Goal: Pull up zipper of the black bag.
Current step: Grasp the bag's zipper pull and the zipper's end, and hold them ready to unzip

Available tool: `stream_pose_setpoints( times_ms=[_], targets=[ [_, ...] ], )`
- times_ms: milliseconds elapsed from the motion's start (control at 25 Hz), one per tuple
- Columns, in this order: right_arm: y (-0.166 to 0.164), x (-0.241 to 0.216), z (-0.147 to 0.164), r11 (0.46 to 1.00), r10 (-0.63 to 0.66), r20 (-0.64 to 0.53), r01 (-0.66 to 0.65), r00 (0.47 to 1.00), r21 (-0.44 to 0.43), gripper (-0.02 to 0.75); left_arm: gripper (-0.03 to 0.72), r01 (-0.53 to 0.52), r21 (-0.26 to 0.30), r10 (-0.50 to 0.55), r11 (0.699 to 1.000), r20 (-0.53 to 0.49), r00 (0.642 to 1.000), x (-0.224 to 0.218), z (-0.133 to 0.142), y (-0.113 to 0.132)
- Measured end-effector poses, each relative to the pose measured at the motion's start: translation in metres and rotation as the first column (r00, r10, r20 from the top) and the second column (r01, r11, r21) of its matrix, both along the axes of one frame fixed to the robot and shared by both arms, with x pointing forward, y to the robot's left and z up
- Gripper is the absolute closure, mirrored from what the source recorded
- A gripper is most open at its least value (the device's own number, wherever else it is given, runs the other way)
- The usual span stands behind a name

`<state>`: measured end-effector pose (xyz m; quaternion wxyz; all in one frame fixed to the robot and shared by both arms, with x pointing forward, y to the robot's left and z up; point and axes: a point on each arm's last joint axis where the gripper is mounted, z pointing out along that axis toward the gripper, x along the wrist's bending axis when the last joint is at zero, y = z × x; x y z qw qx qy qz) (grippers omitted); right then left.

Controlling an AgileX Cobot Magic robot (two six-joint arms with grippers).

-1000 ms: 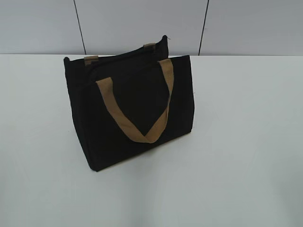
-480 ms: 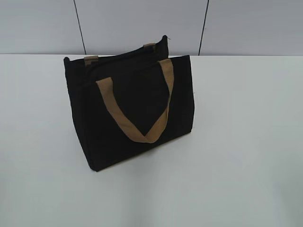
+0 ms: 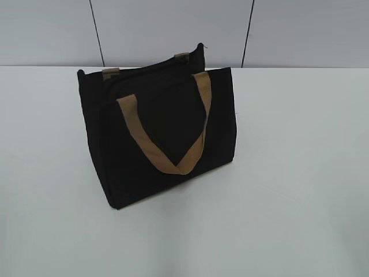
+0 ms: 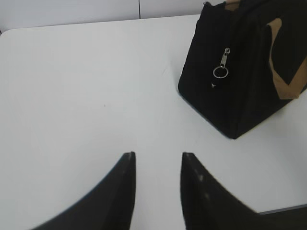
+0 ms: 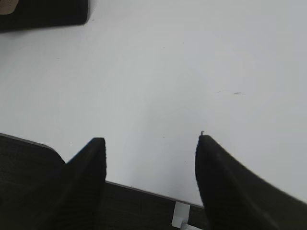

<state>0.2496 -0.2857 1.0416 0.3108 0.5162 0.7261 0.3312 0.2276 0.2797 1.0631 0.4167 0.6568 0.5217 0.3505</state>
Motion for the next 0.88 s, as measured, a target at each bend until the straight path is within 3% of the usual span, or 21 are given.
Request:
stream_pose_setpoints(
  times_ms=[200, 400, 480, 680, 880],
  targets=[
    [0.000, 0.000, 0.000, 1.000, 0.000, 0.000, 0.000, 1.000, 0.001, 0.288, 0.367, -0.005, 0.007, 0.005, 1.000, 0.000, 1.000, 0.000, 0.000, 0.001],
    [0.000, 0.000, 0.000, 1.000, 0.000, 0.000, 0.000, 1.000, 0.001, 0.288, 0.141, -0.009, 0.007, 0.009, 1.000, -0.001, 1.000, 0.000, 0.000, 0.001],
    [0.000, 0.000, 0.000, 1.000, 0.000, 0.000, 0.000, 1.000, 0.001, 0.288, 0.084, -0.011, 0.008, 0.011, 1.000, -0.017, 1.000, 0.003, 0.000, 0.001],
    [0.000, 0.000, 0.000, 1.000, 0.000, 0.001, 0.000, 1.000, 0.001, 0.288, 0.109, -0.012, 0.009, 0.012, 1.000, -0.059, 0.998, 0.015, 0.009, 0.002],
    [0.000, 0.000, 0.014, 1.000, 0.004, -0.005, -0.004, 1.000, 0.000, 0.288, 0.164, 0.010, 0.066, -0.006, 0.998, -0.071, 0.997, 0.047, 0.027, 0.005]
  ],
)
